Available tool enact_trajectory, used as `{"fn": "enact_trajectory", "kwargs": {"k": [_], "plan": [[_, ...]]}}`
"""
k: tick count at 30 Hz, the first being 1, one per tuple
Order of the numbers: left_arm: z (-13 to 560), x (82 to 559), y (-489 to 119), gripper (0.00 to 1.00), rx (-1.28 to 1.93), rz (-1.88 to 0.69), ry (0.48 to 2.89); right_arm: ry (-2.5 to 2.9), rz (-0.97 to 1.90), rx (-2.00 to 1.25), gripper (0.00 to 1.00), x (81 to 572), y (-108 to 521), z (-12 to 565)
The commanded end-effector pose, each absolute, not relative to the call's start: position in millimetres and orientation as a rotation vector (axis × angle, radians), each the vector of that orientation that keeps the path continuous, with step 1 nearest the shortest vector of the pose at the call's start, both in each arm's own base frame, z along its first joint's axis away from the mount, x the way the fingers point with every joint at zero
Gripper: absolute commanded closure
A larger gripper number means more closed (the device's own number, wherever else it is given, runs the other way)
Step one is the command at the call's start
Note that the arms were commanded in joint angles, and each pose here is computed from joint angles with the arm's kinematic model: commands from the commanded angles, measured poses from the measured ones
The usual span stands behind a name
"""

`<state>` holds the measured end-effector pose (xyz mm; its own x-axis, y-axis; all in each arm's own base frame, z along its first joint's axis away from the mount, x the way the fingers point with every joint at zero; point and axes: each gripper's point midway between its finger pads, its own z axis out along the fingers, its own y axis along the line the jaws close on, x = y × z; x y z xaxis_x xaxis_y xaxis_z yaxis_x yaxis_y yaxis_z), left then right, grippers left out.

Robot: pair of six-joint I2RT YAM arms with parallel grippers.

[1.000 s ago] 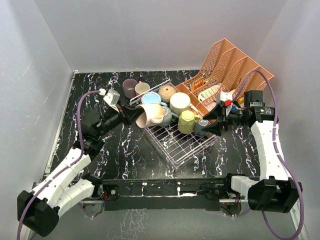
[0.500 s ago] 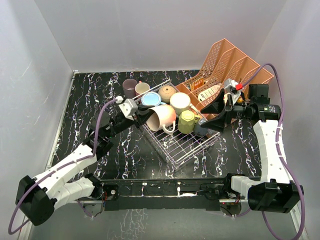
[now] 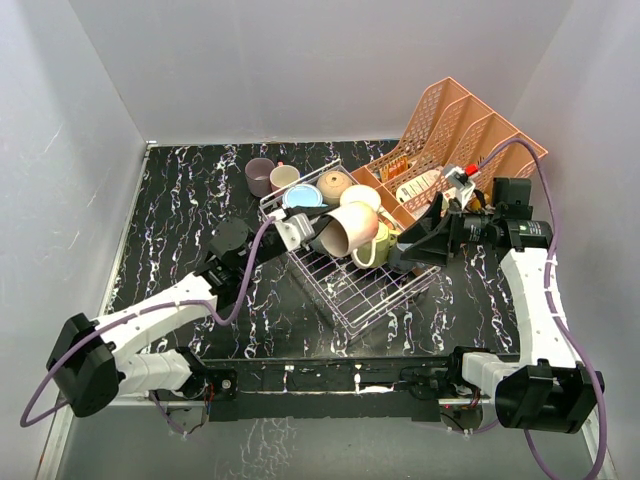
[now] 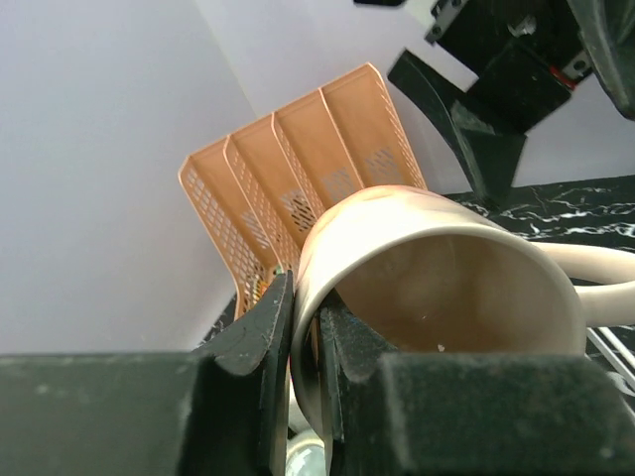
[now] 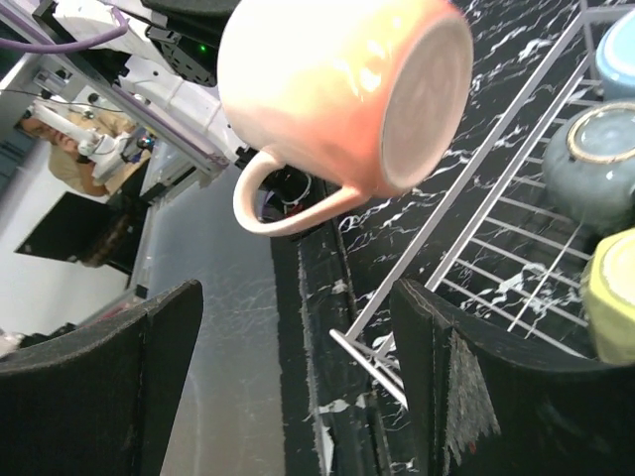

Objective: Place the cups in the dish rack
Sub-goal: Turn the cup upside down in the dish rack.

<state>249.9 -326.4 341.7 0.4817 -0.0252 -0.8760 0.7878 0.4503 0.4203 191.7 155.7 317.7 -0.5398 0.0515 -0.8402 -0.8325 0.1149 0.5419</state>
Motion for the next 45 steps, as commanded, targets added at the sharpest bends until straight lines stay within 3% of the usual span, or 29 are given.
{"fn": "enact_trajectory", "kwargs": {"k": [1, 13, 35, 45], "plan": [[441, 239, -317, 1.00, 0.836, -0.514, 0.632, 1.642, 1.658, -0.740, 0.21, 172, 158, 325], [463, 237, -338, 1.00, 0.756, -0.489, 0.532, 1.603, 1.796, -0.648, 0.21, 167, 160, 331], [462, 238, -357, 1.00, 0.758, -0.448, 0.457, 1.636, 1.744, -0.678, 0.21, 192, 157, 363], [454, 245, -355, 1.00, 0.784, -0.385, 0.481, 1.735, 1.491, -0.683, 0.19, 214, 154, 369]]}}
